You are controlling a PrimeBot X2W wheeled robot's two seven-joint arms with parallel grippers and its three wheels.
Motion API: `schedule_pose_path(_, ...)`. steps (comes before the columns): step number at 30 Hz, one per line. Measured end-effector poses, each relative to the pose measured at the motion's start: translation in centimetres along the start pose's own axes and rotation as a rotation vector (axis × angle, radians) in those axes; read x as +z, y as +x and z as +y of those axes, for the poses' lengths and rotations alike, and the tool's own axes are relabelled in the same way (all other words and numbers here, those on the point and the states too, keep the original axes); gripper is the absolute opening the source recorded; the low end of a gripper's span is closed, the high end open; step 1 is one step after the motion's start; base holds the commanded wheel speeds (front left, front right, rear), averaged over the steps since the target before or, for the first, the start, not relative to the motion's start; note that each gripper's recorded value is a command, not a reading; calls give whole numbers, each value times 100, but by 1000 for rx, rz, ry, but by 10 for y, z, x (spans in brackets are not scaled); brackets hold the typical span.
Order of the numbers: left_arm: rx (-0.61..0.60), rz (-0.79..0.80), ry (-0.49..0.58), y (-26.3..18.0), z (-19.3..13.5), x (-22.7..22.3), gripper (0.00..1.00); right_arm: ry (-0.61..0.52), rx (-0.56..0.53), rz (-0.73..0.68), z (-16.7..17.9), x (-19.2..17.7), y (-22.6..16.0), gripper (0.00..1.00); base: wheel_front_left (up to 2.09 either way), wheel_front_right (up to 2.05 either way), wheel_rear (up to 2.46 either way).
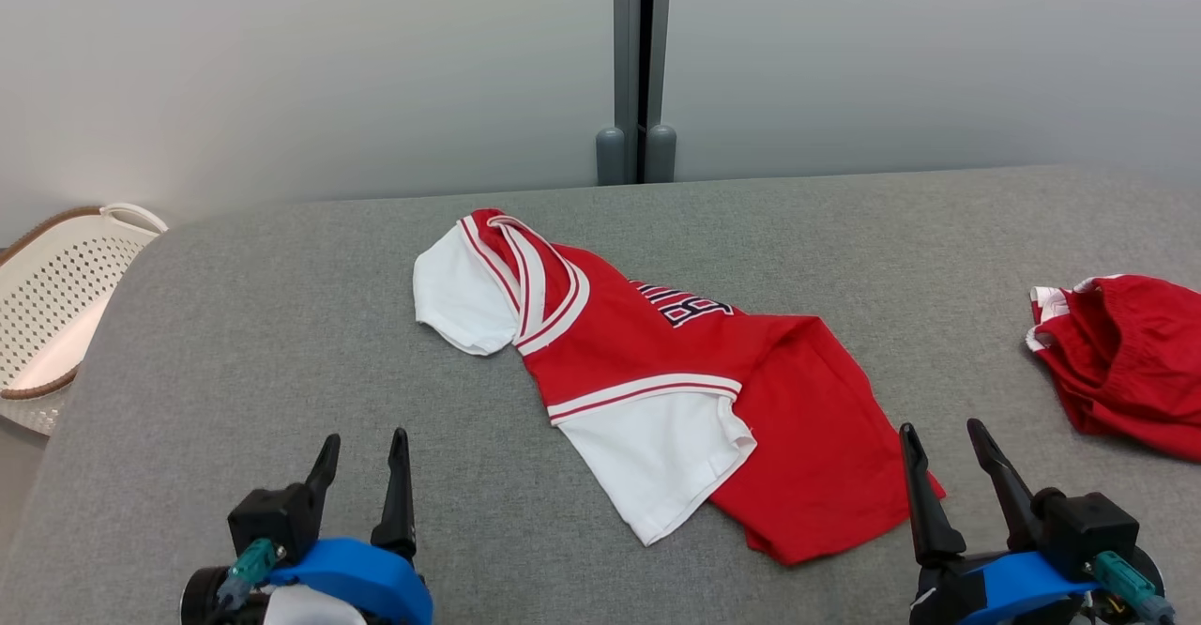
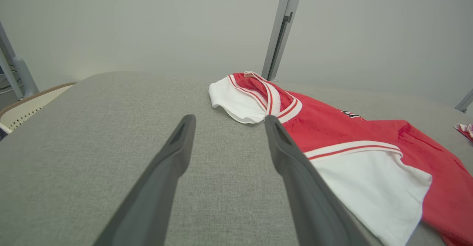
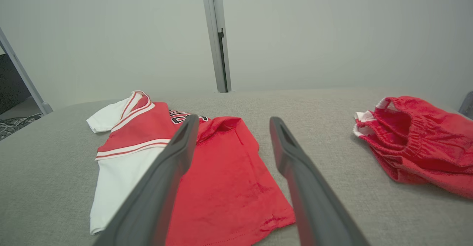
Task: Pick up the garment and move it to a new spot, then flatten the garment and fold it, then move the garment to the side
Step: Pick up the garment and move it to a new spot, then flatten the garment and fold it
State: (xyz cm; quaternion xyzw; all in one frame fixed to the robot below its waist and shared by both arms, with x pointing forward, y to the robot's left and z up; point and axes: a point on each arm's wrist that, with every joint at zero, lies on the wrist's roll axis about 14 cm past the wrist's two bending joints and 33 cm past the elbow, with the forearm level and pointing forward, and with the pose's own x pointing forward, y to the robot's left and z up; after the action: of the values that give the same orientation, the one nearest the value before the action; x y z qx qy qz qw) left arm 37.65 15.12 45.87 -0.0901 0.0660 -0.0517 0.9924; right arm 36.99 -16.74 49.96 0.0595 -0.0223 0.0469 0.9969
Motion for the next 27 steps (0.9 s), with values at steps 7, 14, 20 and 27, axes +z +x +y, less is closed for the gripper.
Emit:
schedule_pose_path(7,31,-1,-25,-24,1,-9,100,9,21,9,8,-4,1,100,0,0,0)
schedule_pose_path(14,49,-21,-28,-30,4,-4,100,9,31,21,11,-9,1,100,0,0,0)
schedule_pose_path(20,57,-21,-26,-32,7,-4,100,5,26,36,9,-14,0,100,0,0,0)
schedule_pose_path(27,64,-21,-17,-32,9,-4,100,4,23,42,8,-16,0,100,0,0,0)
